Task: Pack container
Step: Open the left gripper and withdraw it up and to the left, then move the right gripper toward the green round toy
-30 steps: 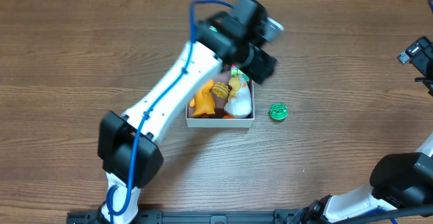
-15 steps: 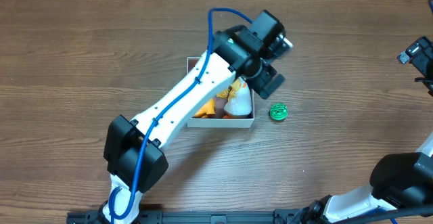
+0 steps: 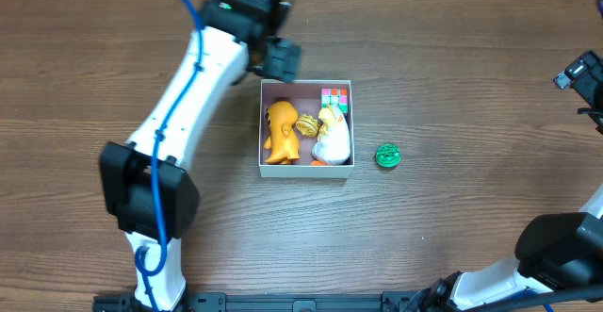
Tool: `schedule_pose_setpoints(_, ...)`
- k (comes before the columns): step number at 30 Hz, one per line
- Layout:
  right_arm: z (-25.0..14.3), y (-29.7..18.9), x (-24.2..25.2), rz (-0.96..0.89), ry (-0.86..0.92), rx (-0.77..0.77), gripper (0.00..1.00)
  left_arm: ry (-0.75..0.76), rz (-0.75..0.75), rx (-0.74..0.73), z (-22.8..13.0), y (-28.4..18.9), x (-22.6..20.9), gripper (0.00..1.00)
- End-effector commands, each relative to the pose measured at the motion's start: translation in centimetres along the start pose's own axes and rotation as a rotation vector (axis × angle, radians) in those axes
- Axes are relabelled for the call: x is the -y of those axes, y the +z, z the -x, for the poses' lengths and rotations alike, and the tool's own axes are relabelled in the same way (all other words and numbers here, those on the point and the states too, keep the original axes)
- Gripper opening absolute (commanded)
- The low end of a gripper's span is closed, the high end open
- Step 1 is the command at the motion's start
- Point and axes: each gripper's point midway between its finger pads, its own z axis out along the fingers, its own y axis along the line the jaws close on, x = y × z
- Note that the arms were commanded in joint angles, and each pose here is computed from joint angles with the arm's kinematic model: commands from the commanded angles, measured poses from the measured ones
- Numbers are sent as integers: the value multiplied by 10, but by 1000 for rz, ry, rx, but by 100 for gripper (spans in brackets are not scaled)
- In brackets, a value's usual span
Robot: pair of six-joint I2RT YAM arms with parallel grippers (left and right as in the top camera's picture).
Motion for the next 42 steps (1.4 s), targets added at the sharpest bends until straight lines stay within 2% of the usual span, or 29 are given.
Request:
schedule_pose_setpoints(1,14,-3,-3,14,4,62,100,-203,81,10,-1,-26,-65,100)
schedule_pose_setpoints(5,42,-7,-19,92,-1,172,100,-282,113,-35,-13,-27,-102,100)
schedule_pose_setpoints(6,43,-9,-31,160,-9,173,100,-308,117,-45,-16,-28,-113,100)
schedule_pose_setpoints(10,43,-10,-39,202,-14,168,100,-344,118,-54,-19,-28,-128,100)
schedule_pose_setpoints(17,10,-9,-78,394,-98,33,100,-354,119,-32,-14,-29,-133,100)
schedule_pose_setpoints(20,-26,17,-86,355,-197,-80,100,-354,116,3,-6,-28,-133,100)
schedule_pose_setpoints(26,-116,88,-88,236,-282,-339,100,-354,112,30,1,-28,-133,100)
schedule_pose_setpoints(32,-179,115,-94,194,-363,-479,100,-353,114,18,-2,-28,-133,100)
schedule_pose_setpoints(38,-198,113,-94,44,-245,-496,100,-366,110,25,-1,-28,-133,100)
schedule_pose_setpoints(42,-192,119,-98,-40,-298,-395,100,-378,110,21,-2,-28,-132,100)
